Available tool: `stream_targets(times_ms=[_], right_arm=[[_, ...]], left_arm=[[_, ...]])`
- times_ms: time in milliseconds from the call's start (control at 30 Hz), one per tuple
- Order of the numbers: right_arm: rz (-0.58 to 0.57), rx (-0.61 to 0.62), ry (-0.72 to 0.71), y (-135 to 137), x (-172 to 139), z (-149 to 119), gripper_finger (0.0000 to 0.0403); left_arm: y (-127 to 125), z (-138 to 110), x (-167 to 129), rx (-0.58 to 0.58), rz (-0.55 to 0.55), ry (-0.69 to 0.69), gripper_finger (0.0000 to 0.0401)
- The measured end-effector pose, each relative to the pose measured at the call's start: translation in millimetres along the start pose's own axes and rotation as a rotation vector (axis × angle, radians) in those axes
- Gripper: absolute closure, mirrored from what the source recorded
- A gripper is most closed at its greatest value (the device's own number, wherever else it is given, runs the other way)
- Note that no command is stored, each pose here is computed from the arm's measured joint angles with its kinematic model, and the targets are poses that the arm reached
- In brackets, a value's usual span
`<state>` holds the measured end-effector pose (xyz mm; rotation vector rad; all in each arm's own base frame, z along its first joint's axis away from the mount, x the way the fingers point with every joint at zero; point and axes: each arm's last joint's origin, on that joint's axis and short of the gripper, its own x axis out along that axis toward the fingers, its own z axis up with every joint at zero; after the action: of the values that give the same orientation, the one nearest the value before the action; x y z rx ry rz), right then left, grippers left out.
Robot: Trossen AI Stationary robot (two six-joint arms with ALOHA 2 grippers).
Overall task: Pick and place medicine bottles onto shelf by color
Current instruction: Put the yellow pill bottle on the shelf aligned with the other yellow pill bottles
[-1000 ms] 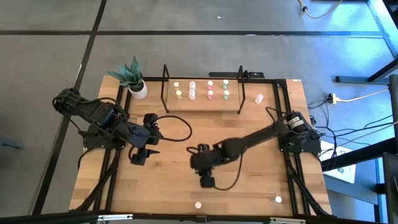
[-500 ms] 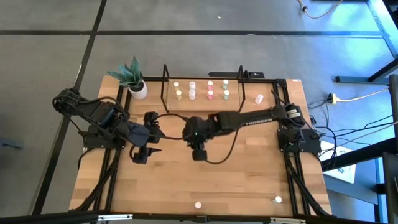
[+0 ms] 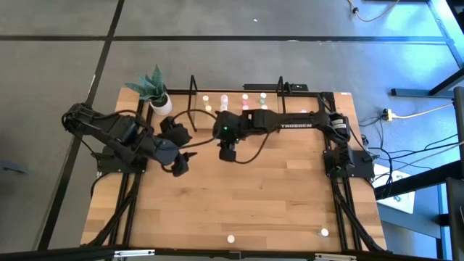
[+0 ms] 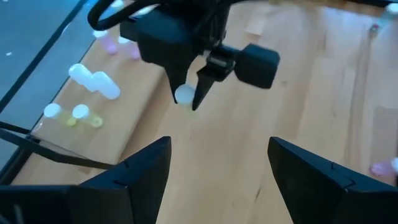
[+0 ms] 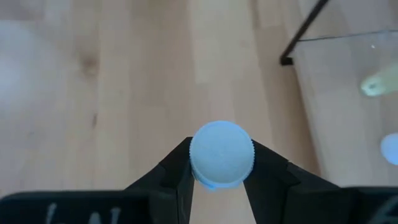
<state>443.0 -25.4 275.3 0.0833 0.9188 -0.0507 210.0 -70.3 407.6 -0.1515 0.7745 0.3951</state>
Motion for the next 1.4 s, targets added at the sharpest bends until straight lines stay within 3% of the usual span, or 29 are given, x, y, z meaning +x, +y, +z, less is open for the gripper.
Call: stream_targets(times_ms=[167,500,733,1000,1133,1400], right_arm=[[-0.010,0.004,-0.013,-8,13,1,0.0285],[-0.007,-0.107,0.050,-10,63,-12,0.0285],[0.021,-0.250,0.025,-10,85,-15,0.0285],[0.056,-0.316,0.038,-10,101,-22,0.0285],[0.128,-0.377,0.010,-8,104,-26,0.0285],[0.146,-0.375,0.015,-8,110,-34,0.0285]], left_arm=[[3,2,2,-0.012,0.016,0.000,0.0139],[6,4,4,-0.020,0.026,0.000,0.0139],[6,4,4,-0.020,0.026,0.000,0.0139],[6,4,4,-0.019,0.026,0.000,0.0139],[6,4,4,-0.019,0.026,0.000,0.0139],[6,4,4,-0.019,0.026,0.000,0.0139]])
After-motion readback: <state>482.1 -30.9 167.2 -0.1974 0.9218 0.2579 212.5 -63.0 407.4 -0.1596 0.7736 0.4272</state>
